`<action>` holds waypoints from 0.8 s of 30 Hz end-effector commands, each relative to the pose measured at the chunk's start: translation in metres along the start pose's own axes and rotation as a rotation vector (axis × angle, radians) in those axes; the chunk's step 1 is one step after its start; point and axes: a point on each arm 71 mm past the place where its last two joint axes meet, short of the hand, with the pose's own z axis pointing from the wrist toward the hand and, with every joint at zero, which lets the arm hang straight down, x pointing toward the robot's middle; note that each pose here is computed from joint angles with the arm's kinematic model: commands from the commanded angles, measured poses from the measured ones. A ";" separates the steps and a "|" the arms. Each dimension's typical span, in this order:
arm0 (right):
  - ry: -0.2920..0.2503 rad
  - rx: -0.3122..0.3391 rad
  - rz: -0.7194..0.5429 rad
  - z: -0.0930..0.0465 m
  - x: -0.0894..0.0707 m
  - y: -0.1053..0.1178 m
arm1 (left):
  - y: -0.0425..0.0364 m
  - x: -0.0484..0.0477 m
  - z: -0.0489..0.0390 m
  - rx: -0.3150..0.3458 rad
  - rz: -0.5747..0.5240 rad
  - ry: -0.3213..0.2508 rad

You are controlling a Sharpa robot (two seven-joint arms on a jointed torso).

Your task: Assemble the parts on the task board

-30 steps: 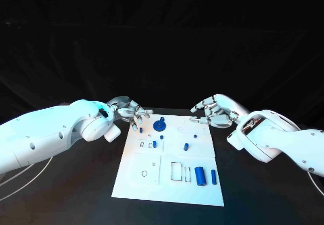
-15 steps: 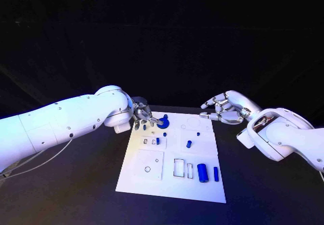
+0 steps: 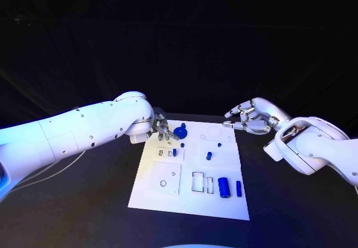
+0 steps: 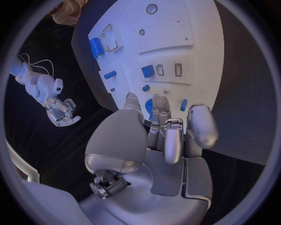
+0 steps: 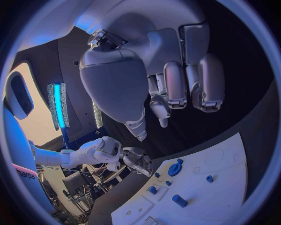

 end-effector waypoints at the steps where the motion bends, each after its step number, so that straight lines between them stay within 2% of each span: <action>1: 0.013 0.008 -0.010 0.000 0.001 -0.001 | -0.0047 0.0034 0.0012 -0.011 0.033 0.034; 15: 0.017 0.012 -0.014 0.001 0.003 -0.002 | -0.0151 0.0138 0.0100 -0.025 0.073 0.068; 24: 0.021 0.013 -0.015 0.001 0.004 -0.003 | -0.0158 0.0185 0.0144 -0.036 0.084 0.088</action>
